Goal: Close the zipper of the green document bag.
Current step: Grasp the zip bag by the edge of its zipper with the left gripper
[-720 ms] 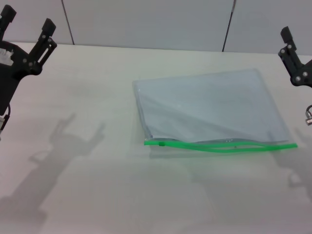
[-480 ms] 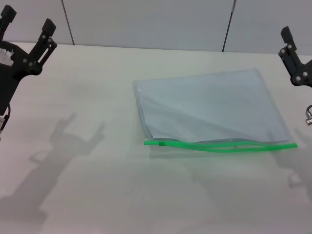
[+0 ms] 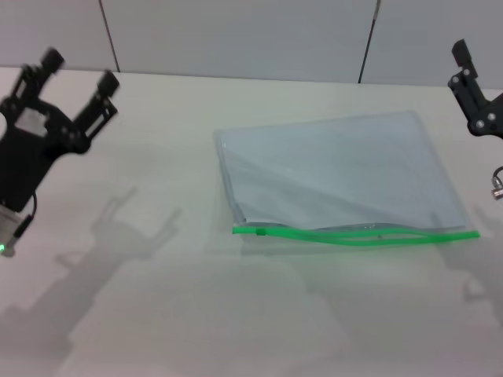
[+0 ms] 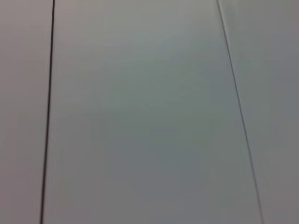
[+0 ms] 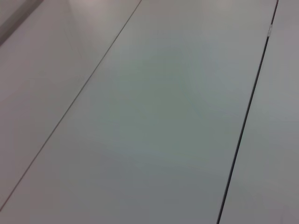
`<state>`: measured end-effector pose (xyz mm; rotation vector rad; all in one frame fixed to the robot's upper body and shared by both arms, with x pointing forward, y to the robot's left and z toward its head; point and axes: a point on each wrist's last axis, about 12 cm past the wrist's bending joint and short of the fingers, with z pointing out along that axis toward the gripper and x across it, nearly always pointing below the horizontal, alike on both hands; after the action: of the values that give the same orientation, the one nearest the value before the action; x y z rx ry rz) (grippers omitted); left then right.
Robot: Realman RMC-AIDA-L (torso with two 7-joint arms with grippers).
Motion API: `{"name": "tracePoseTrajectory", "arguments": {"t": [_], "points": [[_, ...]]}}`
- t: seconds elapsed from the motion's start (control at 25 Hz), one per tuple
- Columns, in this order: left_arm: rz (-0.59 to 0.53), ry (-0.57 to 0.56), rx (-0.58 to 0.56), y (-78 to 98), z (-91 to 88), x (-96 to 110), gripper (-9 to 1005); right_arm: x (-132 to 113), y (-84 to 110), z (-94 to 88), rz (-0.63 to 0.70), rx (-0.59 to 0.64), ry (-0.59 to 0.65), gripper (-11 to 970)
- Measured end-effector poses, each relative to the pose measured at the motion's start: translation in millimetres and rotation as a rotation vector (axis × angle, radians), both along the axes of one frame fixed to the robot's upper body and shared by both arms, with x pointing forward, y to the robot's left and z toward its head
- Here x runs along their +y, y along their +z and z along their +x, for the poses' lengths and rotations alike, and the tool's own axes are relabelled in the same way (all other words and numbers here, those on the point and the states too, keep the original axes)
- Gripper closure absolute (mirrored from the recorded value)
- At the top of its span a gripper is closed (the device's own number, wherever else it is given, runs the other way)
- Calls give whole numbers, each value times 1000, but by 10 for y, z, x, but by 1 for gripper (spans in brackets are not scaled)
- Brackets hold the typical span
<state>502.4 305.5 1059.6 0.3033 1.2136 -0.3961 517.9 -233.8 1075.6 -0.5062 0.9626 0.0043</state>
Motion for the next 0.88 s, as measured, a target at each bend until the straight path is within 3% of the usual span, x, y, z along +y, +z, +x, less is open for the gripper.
{"name": "tracePoseTrajectory", "arguments": {"t": [0.16,0.36,0.68,0.88], "points": [[59,-43,101,-115,-22,23,131,13,5,17,-2,1,3,252],[271,-97,179,-256,-31,54,131,18,11,24,-2,-1,5,252],[614,-146,124,-393,-69,35,132,33,15,23,5,0,9,251],[758,-162,72,-444,6,-72,132,37,20,30,5,-1,11,252]]}}
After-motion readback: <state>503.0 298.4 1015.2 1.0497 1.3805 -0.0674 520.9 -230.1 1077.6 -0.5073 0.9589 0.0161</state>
